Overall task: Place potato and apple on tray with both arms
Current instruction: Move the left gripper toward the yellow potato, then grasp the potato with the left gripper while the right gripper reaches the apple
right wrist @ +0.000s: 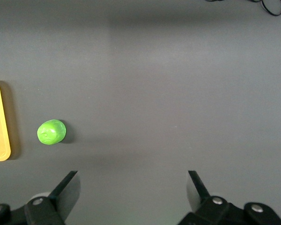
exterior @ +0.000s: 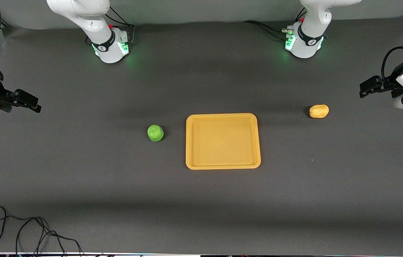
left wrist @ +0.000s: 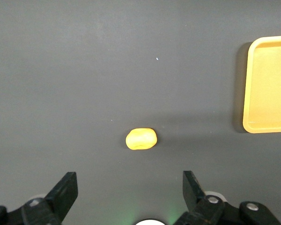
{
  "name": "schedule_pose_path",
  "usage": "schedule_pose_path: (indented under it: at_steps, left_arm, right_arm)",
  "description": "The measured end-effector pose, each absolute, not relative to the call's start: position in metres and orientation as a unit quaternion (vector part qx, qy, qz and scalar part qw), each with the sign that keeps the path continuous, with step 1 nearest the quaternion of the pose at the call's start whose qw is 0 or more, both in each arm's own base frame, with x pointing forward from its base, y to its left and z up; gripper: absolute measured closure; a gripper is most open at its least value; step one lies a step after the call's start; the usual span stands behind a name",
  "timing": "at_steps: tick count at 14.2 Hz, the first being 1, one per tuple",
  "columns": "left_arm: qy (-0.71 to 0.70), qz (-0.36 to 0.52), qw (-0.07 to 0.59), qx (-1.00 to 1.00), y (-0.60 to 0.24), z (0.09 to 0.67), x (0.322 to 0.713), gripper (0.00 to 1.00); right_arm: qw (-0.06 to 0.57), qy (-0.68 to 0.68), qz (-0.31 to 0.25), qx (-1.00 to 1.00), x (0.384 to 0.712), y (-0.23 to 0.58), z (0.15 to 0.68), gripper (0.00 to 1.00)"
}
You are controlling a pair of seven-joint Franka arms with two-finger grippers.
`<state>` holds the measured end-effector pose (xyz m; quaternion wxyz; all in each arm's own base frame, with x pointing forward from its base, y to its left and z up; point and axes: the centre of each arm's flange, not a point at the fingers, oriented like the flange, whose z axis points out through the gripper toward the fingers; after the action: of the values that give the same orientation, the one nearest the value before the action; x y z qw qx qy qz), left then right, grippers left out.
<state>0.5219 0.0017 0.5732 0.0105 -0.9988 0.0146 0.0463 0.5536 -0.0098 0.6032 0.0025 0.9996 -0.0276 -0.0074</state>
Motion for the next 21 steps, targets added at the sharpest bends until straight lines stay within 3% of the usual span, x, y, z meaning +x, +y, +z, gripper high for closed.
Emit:
schedule_pose_path:
  at_steps: [12, 16, 17, 21]
  left_arm:
    - [0.014, 0.055, 0.010, -0.998, 0.002, 0.561, 0.522, 0.02]
    - [0.015, 0.076, 0.009, -0.997, 0.003, 0.474, 0.515, 0.04]
    - [0.016, 0.082, 0.009, -0.996, 0.003, 0.444, 0.509, 0.08]
    - [0.005, 0.112, 0.004, -0.994, 0.009, 0.346, 0.478, 0.07]
  right_arm:
    - [-0.010, -0.029, -0.013, 0.999, 0.556, -0.008, 0.597, 0.00]
    - [-0.011, -0.027, -0.016, 0.999, 0.558, -0.006, 0.594, 0.00]
    - [-0.011, -0.025, -0.016, 0.999, 0.558, -0.004, 0.594, 0.00]
    - [-0.014, 0.001, -0.013, 1.000, 0.561, 0.039, 0.588, 0.00]
